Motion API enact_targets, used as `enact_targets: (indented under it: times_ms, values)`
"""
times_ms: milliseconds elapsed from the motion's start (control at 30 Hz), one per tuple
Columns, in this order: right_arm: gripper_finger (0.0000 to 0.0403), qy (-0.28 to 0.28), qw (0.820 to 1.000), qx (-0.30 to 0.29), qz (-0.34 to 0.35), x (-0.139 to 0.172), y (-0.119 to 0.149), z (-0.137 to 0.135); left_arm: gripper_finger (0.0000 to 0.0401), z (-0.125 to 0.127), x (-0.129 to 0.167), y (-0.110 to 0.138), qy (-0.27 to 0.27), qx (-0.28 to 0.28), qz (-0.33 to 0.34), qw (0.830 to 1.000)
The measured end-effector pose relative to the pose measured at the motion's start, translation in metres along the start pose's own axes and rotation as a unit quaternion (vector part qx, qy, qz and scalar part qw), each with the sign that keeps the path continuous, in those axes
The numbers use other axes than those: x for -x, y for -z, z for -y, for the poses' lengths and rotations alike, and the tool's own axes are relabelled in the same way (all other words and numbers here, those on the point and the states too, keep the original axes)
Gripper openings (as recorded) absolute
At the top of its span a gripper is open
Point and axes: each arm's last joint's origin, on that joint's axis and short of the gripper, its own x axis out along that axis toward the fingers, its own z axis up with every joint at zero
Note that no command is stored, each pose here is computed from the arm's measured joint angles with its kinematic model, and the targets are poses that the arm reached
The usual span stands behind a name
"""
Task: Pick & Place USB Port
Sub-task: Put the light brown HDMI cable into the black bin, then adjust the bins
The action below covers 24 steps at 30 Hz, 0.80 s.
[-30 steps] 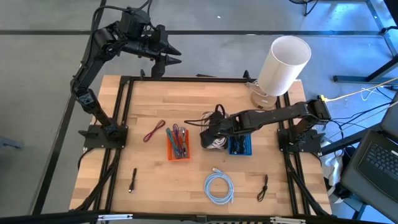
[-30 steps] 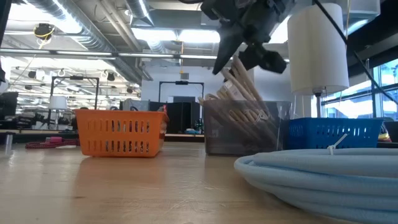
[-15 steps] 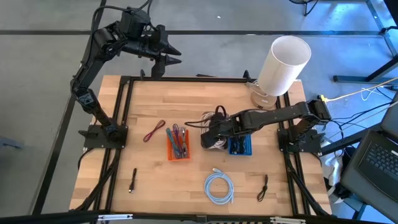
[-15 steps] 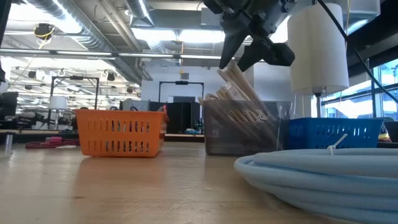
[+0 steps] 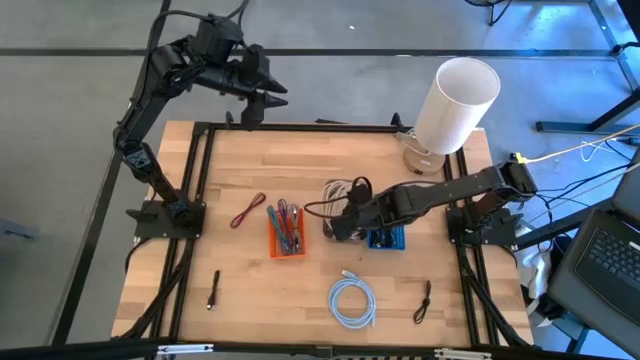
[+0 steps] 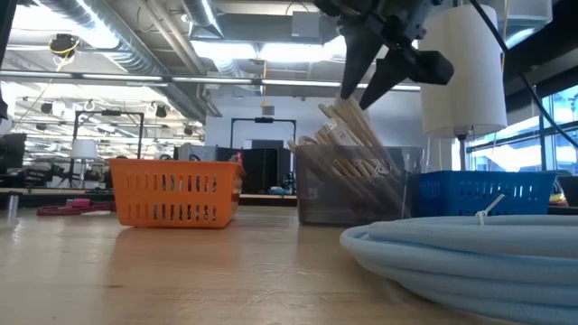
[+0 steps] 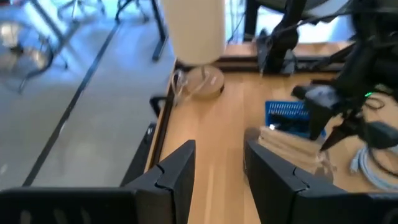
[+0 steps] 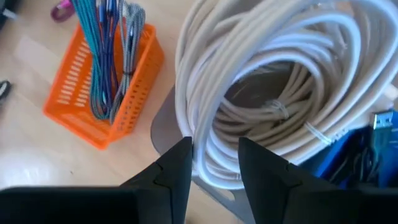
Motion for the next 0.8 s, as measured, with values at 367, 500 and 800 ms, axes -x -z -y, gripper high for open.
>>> enact_targets:
  times_ms: [367,500,800]
  values:
    - [0.0134,-0.013,1.000,0.001,0.019,0.012,0.000,0.000,0.0132,0.003,0.002,0.016,-0.021,0.055,-0.095,0.994]
    - [0.0134,-0.008,1.000,0.007,0.028,0.032,-0.005,-0.004,0.0132,0.003,0.002,0.016,-0.021,0.055,-0.094,0.994]
    - [0.0126,0.177,0.984,0.011,0.026,0.085,-0.008,0.021,0.0132,0.008,-0.008,0.029,0.003,0.111,-0.151,0.982]
